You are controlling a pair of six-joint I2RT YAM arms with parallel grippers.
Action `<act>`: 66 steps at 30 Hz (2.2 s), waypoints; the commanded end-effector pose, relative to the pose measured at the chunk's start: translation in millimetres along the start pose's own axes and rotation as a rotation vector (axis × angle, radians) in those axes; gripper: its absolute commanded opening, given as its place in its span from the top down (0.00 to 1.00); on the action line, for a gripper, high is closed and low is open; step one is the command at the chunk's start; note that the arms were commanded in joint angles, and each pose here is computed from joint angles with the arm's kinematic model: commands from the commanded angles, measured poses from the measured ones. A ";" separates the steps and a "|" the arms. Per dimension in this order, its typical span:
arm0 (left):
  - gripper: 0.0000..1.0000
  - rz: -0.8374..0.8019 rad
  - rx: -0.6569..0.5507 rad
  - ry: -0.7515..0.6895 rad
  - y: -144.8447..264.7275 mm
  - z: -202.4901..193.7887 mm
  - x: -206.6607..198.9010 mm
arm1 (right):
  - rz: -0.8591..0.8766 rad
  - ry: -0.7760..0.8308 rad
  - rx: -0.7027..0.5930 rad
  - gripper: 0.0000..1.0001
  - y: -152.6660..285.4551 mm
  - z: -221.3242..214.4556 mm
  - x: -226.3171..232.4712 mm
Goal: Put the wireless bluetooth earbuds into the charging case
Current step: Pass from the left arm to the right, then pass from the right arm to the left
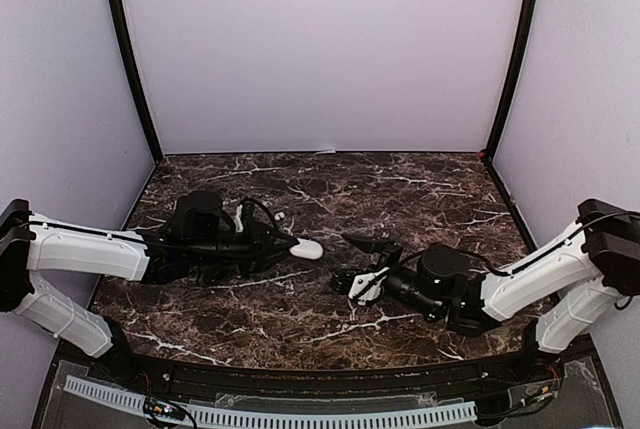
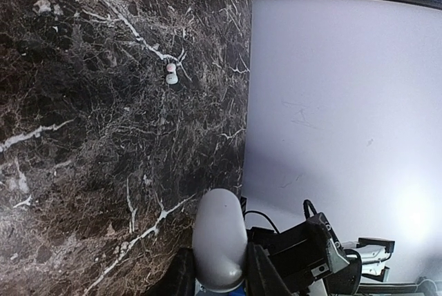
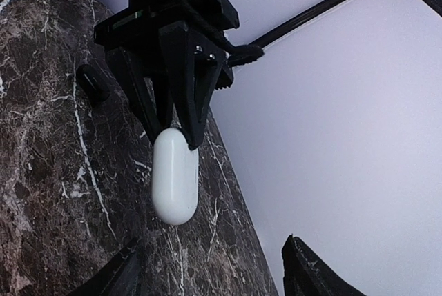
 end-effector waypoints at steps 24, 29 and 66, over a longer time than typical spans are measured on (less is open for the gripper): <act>0.91 0.069 -0.023 0.204 11.3 -3.2 11.0 | 0.160 0.050 -0.007 0.53 -76.1 -1.3 27.4; 0.91 0.083 -0.024 0.227 12.2 -3.6 14.6 | 0.198 0.075 0.010 0.56 -83.0 -6.7 36.7; 0.01 -0.464 -0.222 -1.195 108.0 -32.4 -54.1 | 0.515 -0.644 -0.141 0.95 21.4 23.8 4.8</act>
Point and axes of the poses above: each gripper's point midway between its finger pads, its own y axis back along the fingers, its own x axis along the line the jaws close on, z = x × y, the point moved 1 cm from there along y, back along the fingers, and after that the axes turned 9 degrees about y, right-handed, at the moved point
